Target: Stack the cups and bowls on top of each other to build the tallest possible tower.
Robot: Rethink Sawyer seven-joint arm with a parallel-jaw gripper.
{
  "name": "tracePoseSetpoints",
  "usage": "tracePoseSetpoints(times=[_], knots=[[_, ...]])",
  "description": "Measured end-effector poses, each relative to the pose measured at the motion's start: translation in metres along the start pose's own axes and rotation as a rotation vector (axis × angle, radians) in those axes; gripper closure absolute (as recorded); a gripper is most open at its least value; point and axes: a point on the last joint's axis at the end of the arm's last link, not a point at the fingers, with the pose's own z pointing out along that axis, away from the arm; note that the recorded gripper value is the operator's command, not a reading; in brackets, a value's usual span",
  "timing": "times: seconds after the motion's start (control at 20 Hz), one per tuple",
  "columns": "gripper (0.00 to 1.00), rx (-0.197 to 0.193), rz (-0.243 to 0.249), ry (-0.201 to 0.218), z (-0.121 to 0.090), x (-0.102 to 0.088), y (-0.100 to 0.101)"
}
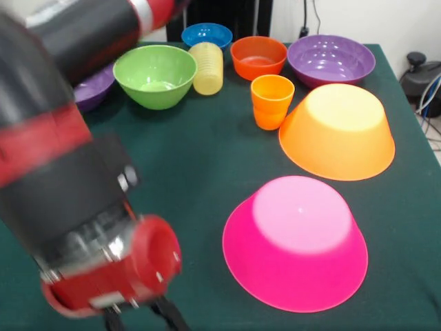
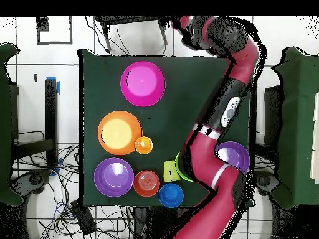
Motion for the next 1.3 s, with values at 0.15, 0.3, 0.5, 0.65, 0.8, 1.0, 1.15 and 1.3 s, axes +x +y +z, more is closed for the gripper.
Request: tracePoseSetpoints(times=[0.15,0.3,0.5,0.65,0.8,1.0,1.15,1.3], knots=[[0.0,0.022,0.024,-0.039,-0.048,-0.023,0.033],[0.0,0.023,0.025,-0.047,-0.068,-0.031,0.051],[0.0,0.021,-0.02,-0.014,-0.099,-0.033,0.092],[0.0,0.026,-0.061,0.014,-0.11,-0.03,0.111],[0.0,0.045,-0.124,0.04,-0.119,-0.024,0.131],[0.0,0.071,-0.171,0.056,-0.119,-0.015,0.139],[0.0,0.105,-0.215,0.06,-0.112,-0.002,0.141],[0.0,0.126,-0.238,0.046,-0.104,0.008,0.136]])
